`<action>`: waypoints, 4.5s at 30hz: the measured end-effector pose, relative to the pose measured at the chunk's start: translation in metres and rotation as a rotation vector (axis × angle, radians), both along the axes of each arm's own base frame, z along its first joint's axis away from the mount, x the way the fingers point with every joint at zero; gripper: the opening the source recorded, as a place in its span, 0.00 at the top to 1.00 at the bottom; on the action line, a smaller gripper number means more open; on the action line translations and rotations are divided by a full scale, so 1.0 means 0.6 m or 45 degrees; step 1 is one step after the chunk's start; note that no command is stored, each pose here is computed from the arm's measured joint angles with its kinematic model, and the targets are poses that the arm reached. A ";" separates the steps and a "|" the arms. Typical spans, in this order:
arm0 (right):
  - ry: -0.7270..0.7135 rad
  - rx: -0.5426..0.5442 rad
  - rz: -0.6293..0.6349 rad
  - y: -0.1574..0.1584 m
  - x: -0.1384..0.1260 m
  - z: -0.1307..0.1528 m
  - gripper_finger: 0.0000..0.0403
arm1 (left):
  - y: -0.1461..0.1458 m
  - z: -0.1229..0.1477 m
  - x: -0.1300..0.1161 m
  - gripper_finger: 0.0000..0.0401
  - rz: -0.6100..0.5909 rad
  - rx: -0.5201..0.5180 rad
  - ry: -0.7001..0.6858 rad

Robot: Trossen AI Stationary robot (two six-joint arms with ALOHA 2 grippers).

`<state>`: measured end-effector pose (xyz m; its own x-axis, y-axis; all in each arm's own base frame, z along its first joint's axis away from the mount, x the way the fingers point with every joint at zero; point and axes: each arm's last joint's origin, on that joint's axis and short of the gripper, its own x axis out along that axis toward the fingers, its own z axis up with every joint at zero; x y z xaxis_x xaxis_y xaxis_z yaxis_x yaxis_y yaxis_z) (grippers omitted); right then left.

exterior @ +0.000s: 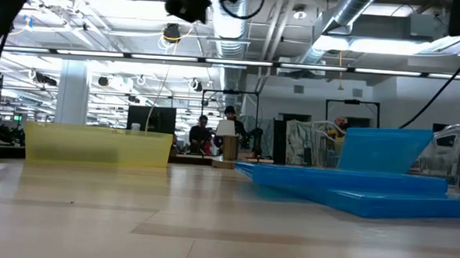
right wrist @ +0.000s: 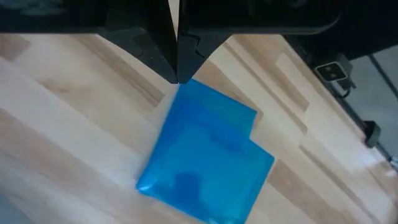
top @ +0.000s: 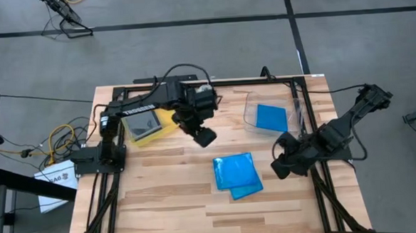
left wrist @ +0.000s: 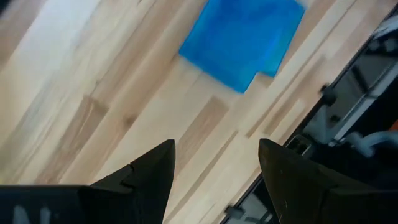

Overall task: Pick & place jewel cases by type
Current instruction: Put the blue CD case into the transparent bin

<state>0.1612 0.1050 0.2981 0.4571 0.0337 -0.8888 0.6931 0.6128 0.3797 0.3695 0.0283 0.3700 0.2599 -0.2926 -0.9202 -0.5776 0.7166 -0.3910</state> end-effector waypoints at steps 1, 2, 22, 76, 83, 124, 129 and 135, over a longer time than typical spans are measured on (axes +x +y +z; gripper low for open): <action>-0.003 0.013 0.010 0.001 0.006 -0.001 1.00 | -0.006 -0.007 -0.006 0.44 -0.009 0.004 0.024; -0.006 0.021 0.022 0.002 0.012 -0.003 1.00 | -0.011 -0.015 -0.011 0.44 -0.016 0.004 0.037; -0.061 0.484 -0.244 0.022 0.173 -0.073 1.00 | 0.081 -0.260 -0.219 0.44 0.243 -0.423 -0.854; -0.191 0.044 0.261 -0.096 0.365 -0.232 1.00 | 0.071 -0.323 -0.243 0.44 -0.227 -0.013 -0.936; -0.240 0.136 0.181 -0.071 0.380 -0.197 1.00 | 0.071 -0.355 -0.212 0.44 -0.318 -0.024 -0.854; 0.111 0.142 -0.013 0.024 0.361 -0.222 1.00 | 0.071 -0.368 -0.087 0.44 -0.636 0.025 -0.695; 0.111 0.122 -0.034 0.017 0.362 -0.222 1.00 | 0.077 -0.370 -0.090 0.44 -0.613 0.064 -0.656; 0.101 0.129 -0.037 0.015 0.364 -0.221 1.00 | 0.095 -0.372 -0.094 0.44 -0.575 0.160 -0.614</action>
